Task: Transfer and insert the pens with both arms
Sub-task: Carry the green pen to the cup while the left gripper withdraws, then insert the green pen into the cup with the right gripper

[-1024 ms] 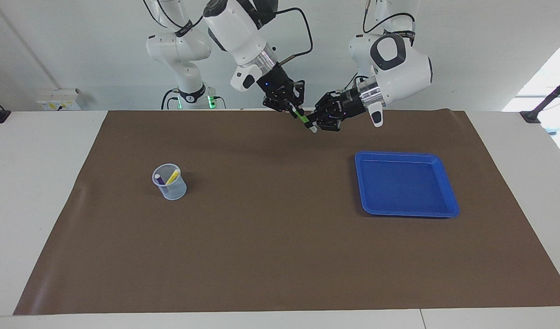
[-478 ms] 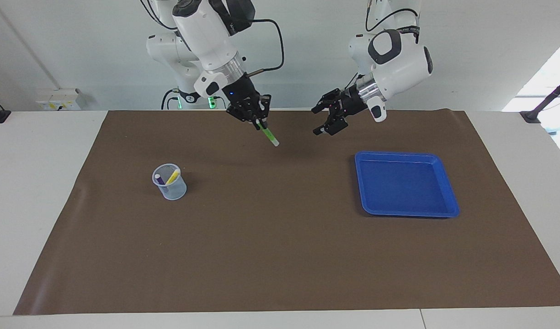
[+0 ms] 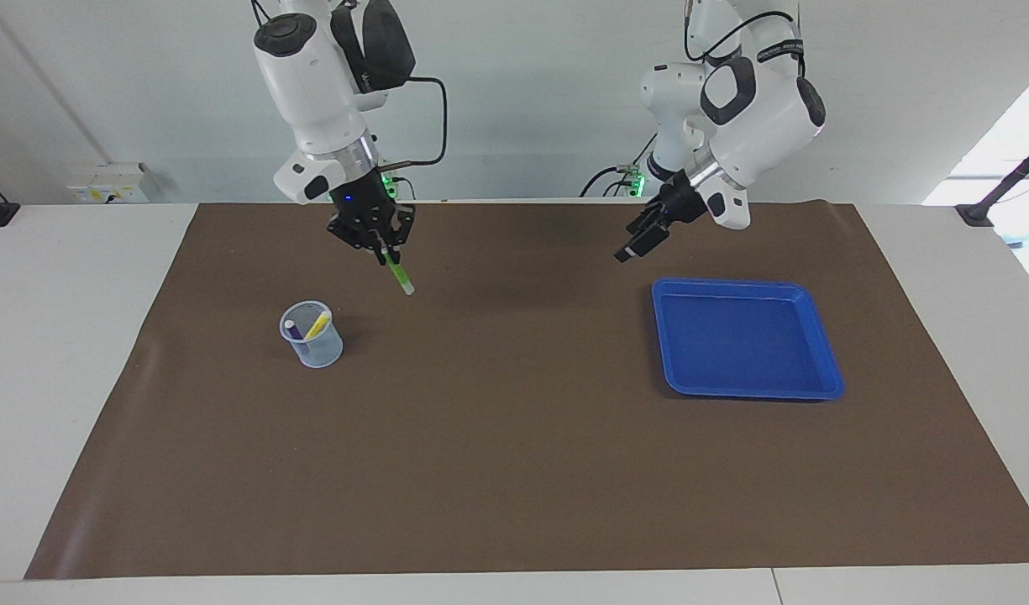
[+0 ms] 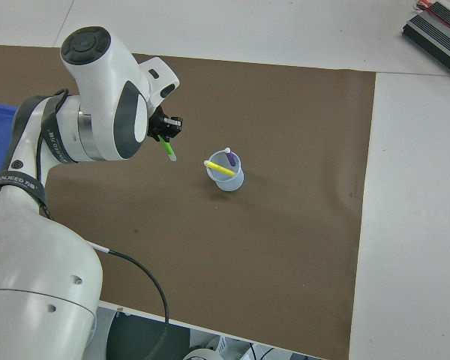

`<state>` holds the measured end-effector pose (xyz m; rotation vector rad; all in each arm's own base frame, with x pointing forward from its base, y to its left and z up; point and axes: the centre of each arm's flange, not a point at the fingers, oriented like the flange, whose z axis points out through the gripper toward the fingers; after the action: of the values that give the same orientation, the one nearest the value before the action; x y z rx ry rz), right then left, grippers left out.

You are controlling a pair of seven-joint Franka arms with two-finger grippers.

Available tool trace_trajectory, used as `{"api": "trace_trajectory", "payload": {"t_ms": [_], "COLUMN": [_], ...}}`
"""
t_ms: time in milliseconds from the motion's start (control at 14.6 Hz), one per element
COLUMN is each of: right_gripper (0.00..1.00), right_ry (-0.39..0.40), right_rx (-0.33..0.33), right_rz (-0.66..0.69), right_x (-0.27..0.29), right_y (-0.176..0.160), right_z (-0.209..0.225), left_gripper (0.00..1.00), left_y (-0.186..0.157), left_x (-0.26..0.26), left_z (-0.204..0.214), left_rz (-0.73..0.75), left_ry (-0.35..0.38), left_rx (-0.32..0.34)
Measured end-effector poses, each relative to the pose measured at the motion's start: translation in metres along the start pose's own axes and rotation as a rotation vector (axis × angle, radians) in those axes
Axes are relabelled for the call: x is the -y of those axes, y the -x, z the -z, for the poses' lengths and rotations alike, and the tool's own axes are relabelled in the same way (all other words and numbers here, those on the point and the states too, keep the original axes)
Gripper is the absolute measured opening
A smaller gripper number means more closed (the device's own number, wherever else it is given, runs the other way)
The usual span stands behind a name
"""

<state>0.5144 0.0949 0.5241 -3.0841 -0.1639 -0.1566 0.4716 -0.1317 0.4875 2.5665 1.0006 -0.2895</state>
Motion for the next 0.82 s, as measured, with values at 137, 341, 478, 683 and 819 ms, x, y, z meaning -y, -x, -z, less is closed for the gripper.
{"api": "trace_trajectory", "payload": {"t_ms": [137, 341, 478, 683, 819], "right_gripper": [0.18, 0.18, 0.18, 0.18, 0.18], "right_ry": [0.058, 0.080, 0.081, 0.080, 0.077], "right_rx": [0.007, 0.018, -0.009, -0.017, -0.009], "right_rz": [0.062, 0.095, 0.121, 0.135, 0.125], "right_x": [-0.027, -0.045, -0.056, -0.070, -0.081], "right_y": [0.002, 0.009, 0.014, 0.022, 0.027], "right_z": [-0.002, -0.010, -0.019, -0.031, -0.037], "left_gripper": [1.00, 1.00, 1.00, 1.00, 1.00], "left_y": [-0.026, -0.047, -0.052, -0.058, -0.053], "left_x": [0.008, 0.001, -0.012, -0.021, -0.021], "left_z": [0.026, 0.063, 0.086, 0.117, 0.132], "left_rz": [-0.167, -0.365, -0.472, -0.647, -0.711], "left_ry": [-0.063, -0.195, -0.288, -0.413, -0.453], "left_rx": [-0.037, -0.058, -0.052, -0.063, -0.064]}}
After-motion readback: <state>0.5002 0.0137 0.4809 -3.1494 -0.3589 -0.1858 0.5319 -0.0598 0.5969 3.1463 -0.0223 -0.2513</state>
